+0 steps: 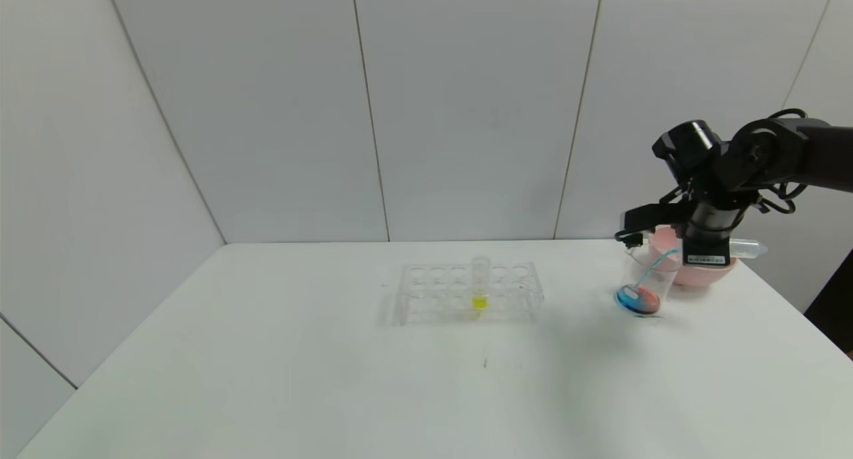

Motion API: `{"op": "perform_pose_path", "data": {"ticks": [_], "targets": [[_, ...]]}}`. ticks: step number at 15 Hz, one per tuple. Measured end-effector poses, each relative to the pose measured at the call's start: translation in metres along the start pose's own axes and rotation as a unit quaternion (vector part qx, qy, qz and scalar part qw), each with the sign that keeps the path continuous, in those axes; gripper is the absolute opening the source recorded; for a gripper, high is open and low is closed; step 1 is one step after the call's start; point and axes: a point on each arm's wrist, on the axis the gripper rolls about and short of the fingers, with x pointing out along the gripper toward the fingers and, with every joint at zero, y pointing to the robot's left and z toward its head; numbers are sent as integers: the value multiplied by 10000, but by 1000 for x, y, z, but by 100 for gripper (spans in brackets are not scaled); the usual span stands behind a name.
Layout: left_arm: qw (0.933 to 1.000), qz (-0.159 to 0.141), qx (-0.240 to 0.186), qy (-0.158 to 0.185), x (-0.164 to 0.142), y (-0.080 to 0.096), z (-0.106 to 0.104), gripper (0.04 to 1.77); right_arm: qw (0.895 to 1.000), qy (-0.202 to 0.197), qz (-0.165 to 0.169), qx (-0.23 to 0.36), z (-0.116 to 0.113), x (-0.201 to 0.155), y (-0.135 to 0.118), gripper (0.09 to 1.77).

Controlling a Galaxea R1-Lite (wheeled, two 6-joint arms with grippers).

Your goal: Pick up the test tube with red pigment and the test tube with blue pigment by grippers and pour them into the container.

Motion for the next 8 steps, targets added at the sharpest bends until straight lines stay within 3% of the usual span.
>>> {"op": "perform_pose_path", "data": {"ticks": [8], "targets": [[10000, 0, 0, 2, 0, 0, 0, 176, 9972, 239, -406, -579, 9, -5, -3, 49]]}}
